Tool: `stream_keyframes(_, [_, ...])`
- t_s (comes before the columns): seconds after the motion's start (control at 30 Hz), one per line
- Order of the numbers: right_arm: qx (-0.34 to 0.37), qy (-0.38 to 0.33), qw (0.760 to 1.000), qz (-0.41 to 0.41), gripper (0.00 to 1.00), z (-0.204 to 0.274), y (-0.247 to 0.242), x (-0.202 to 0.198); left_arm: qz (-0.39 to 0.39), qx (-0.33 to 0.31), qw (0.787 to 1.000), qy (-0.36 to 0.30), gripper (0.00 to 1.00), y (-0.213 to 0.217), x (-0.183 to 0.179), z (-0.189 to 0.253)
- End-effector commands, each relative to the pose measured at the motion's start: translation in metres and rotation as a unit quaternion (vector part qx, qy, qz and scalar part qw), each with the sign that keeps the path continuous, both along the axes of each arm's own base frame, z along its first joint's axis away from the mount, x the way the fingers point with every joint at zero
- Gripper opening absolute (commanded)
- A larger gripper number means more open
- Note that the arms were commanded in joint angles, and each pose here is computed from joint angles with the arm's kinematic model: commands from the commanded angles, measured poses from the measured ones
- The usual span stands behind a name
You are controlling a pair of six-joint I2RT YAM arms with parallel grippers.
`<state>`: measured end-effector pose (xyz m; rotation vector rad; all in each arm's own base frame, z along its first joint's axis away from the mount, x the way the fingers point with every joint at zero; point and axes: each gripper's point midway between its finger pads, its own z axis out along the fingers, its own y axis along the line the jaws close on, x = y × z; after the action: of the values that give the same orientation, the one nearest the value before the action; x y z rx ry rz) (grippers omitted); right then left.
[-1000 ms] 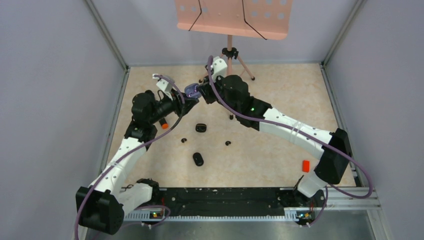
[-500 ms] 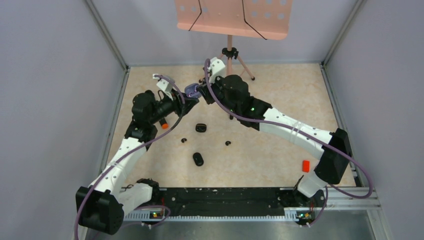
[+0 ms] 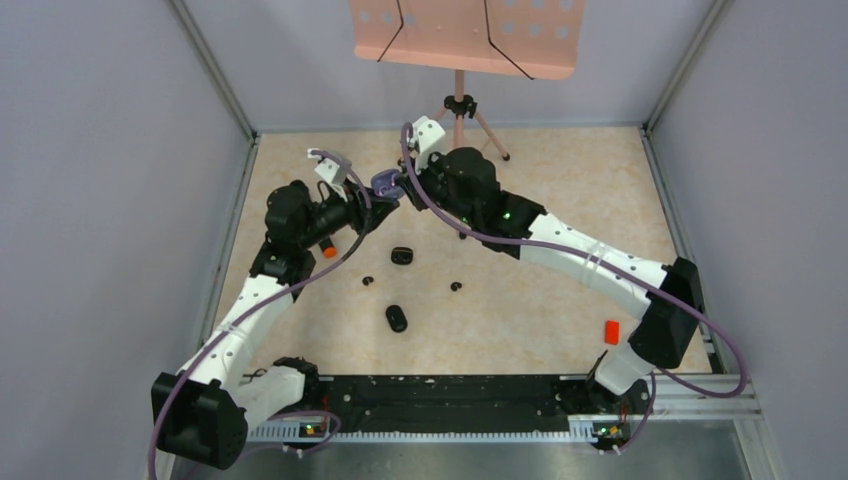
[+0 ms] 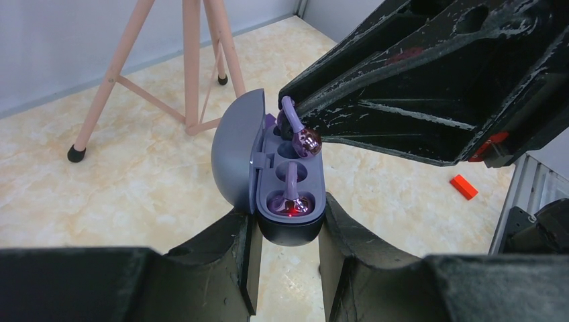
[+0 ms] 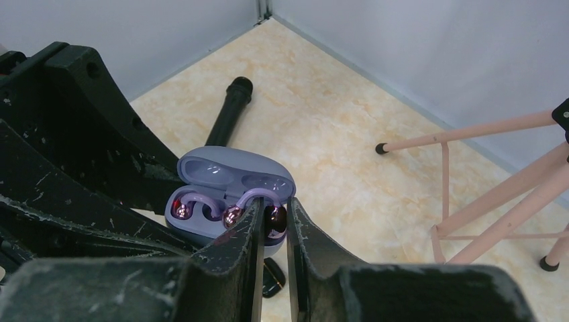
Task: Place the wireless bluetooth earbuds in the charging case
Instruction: Insert the right earbud into the right side groove of the charging case.
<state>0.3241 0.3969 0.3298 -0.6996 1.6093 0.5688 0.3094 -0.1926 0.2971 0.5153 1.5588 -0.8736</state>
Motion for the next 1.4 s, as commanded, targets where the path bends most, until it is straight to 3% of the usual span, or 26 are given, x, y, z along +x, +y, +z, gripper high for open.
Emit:
stream_keyframes(0.0, [-0.019, 0.002, 1.000, 0.016, 0.15, 0.012, -0.008, -0.012, 0.013, -0.016, 0.998, -0.066, 0.00, 0.005, 0.000, 0.035])
stream_keyframes(0.9, [-0.019, 0.009, 0.999, 0.046, 0.16, 0.004, -0.018, -0.032, -0.039, -0.042, 0.996, -0.067, 0.00, -0.006, -0.009, 0.037])
stream_keyframes(1.1, [0.003, -0.004, 0.999, 0.040, 0.01, 0.017, -0.024, -0.034, 0.002, -0.016, 0.998, -0.057, 0.00, 0.003, 0.004, 0.020])
stream_keyframes(1.27, [0.014, -0.012, 1.000, 0.022, 0.00, 0.021, -0.030, -0.032, 0.037, 0.012, 0.998, -0.042, 0.00, 0.013, 0.011, 0.004])
stream_keyframes(1.37, [0.019, -0.016, 1.000, 0.003, 0.00, 0.023, -0.034, -0.026, 0.007, 0.026, 0.999, -0.038, 0.00, 0.008, 0.003, -0.008])
